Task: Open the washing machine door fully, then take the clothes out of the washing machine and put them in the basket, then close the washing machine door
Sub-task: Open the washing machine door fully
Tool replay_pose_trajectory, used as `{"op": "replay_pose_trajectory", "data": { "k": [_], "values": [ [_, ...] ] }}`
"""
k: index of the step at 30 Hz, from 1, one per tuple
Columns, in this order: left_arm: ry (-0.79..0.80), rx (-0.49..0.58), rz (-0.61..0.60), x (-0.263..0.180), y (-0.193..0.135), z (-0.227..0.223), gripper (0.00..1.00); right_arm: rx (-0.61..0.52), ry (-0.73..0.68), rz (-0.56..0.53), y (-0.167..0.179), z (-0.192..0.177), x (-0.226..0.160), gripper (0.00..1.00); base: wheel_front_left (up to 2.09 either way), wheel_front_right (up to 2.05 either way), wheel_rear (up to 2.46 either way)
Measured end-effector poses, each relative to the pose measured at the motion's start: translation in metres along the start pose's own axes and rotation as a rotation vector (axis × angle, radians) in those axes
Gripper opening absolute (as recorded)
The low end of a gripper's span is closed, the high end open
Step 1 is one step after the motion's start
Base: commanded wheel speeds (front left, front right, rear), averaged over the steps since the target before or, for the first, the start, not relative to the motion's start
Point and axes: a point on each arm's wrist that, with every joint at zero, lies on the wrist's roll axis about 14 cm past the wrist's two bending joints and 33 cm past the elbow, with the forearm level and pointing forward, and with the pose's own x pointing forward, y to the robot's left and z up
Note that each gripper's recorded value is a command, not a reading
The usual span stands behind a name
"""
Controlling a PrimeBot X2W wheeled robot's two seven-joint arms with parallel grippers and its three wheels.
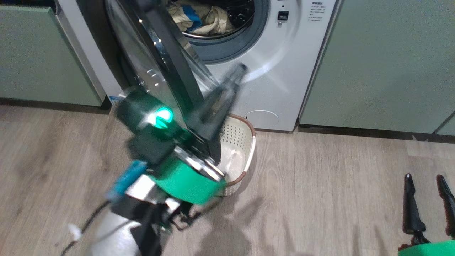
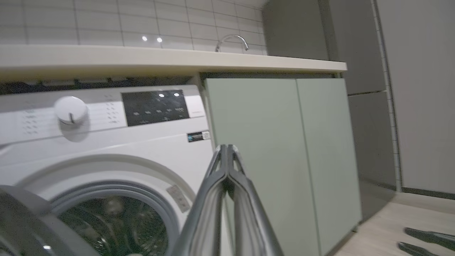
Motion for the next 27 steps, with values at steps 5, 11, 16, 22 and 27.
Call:
{"op": "replay_pose_trajectory", "data": {
  "k": [5, 11, 16, 22, 27],
  "values": [
    [0.186, -0.142, -0.110, -0.013, -0.046, -0.036, 0.00, 0.002, -0.003, -0.003, 0.000, 0.001, -0.003, 1.00, 0.00, 0.00, 0.00],
    [0.427, -0.253, -0.141, -0.046, -0.070, -0.091, 0.00, 0.007, -0.003, -0.002, 0.001, 0.001, -0.006, 1.00, 0.00, 0.00, 0.00],
    [0.500, -0.252, -0.124, -0.055, -0.073, -0.112, 0.00, 0.006, -0.002, -0.012, -0.002, 0.001, -0.008, 1.00, 0.00, 0.00, 0.00],
    [0.542, -0.223, -0.084, -0.062, -0.064, -0.127, 0.00, 0.005, -0.003, -0.021, -0.004, 0.002, -0.012, 1.00, 0.00, 0.00, 0.00],
    [0.569, -0.200, -0.028, -0.067, -0.048, -0.138, 0.00, 0.004, -0.001, -0.025, -0.005, 0.001, -0.012, 1.00, 0.00, 0.00, 0.00]
  ]
}}
